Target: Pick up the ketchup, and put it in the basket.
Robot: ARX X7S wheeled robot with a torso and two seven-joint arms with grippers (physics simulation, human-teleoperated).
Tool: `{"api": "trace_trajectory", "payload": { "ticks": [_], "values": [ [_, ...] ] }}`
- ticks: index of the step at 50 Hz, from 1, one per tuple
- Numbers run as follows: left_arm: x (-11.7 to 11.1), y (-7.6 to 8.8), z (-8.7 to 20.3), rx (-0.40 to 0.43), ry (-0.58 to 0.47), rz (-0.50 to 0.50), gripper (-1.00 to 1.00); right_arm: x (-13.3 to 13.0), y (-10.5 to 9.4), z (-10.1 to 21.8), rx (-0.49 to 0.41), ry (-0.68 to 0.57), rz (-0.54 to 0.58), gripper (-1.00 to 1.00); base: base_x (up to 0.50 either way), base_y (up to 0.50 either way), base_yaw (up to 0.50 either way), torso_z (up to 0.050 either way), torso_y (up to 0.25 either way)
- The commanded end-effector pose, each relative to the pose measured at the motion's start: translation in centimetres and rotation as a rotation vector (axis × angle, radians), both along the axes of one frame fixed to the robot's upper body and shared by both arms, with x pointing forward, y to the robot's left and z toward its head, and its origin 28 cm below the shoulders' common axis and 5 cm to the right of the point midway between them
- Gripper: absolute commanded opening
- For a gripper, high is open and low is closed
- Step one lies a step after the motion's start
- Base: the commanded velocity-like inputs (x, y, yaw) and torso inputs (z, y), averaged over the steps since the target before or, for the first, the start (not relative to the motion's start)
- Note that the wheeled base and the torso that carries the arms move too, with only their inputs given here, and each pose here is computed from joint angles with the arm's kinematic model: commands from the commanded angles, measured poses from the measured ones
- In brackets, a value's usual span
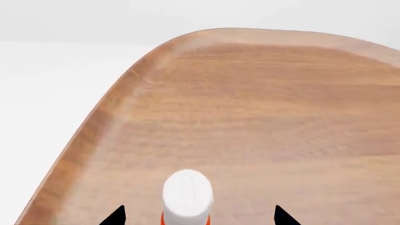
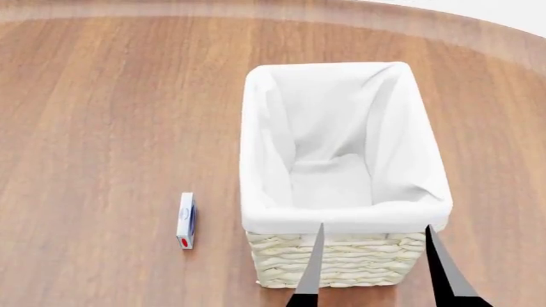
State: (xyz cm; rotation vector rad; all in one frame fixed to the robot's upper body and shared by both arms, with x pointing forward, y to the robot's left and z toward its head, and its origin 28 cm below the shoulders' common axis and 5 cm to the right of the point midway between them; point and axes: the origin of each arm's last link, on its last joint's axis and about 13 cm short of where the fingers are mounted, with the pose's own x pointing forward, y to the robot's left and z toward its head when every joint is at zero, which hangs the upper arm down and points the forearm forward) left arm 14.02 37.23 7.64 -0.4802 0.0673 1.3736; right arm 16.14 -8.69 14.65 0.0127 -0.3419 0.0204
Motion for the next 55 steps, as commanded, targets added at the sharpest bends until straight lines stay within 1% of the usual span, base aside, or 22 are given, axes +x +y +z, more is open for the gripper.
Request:
{"api": "trace_trajectory", "payload": {
  "ticks": [1, 22, 39, 45, 55],
  "values": [
    [-0.2, 0.8, -1.2, -0.037, -0.031, 0.007, 1.00, 0.3, -0.2, 0.0, -0.009, -0.006, -0.006, 1.00, 0.00, 0.00, 0.00, 0.000, 0.000],
    [0.4, 1.6, -2.6, -0.045, 0.001, 0.010, 1.00, 0.3, -0.1, 0.0, -0.008, -0.004, -0.003, 1.00, 0.00, 0.00, 0.00, 0.000, 0.000],
    [0.8, 1.9, -2.6, -0.038, 0.004, 0.003, 1.00, 0.3, 0.0, -0.1, -0.009, -0.001, 0.002, 1.00, 0.00, 0.00, 0.00, 0.000, 0.000],
    [1.3, 2.1, -3.1, -0.046, 0.014, 0.007, 1.00, 0.3, 0.1, -0.2, -0.007, 0.004, 0.004, 1.00, 0.00, 0.00, 0.00, 0.000, 0.000],
    [1.3, 2.4, -3.2, -0.054, 0.018, 0.016, 1.00, 0.4, 0.1, -0.3, -0.010, 0.006, 0.008, 1.00, 0.00, 0.00, 0.00, 0.000, 0.000]
  ]
}}
